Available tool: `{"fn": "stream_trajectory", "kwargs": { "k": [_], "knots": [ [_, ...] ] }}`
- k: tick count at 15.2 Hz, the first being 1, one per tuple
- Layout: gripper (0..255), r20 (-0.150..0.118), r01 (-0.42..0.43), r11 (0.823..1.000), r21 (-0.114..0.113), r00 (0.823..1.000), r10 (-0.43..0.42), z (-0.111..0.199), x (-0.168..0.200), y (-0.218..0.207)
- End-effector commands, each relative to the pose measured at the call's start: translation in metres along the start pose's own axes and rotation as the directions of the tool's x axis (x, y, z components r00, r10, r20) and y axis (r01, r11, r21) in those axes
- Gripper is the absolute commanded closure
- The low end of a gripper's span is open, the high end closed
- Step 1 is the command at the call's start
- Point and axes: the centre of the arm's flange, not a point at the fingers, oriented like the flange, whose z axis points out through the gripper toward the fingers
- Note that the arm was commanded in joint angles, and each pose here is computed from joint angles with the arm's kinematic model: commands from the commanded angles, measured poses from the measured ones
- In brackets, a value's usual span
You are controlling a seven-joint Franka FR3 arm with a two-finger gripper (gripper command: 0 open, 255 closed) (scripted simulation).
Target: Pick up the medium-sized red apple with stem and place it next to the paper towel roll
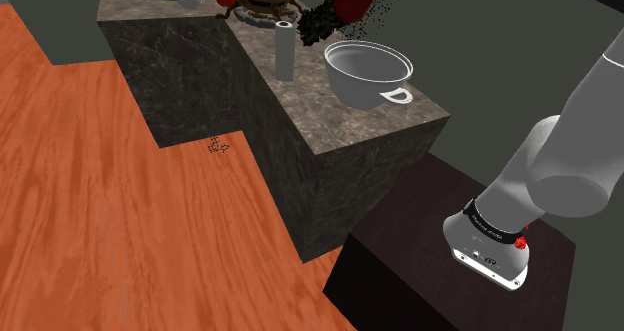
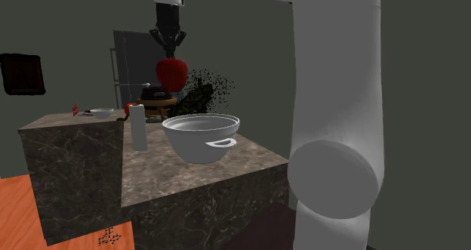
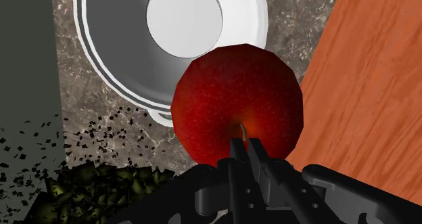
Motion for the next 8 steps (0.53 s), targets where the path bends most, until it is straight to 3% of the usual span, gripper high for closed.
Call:
{"fn": "stream_trajectory", "kwargs": {
  "k": [1, 6, 8],
  "knots": [
    [255, -0.001, -0.001, 1.0, 0.0, 1.0, 0.001, -0.002, 0.006, -0.025],
    [255, -0.001, -0.001, 1.0, 0.0, 1.0, 0.001, -0.002, 0.022, -0.087],
    [255, -0.001, -0.001, 1.0, 0.0, 1.0, 0.001, 0.008, 0.019, -0.088]
  ]
}}
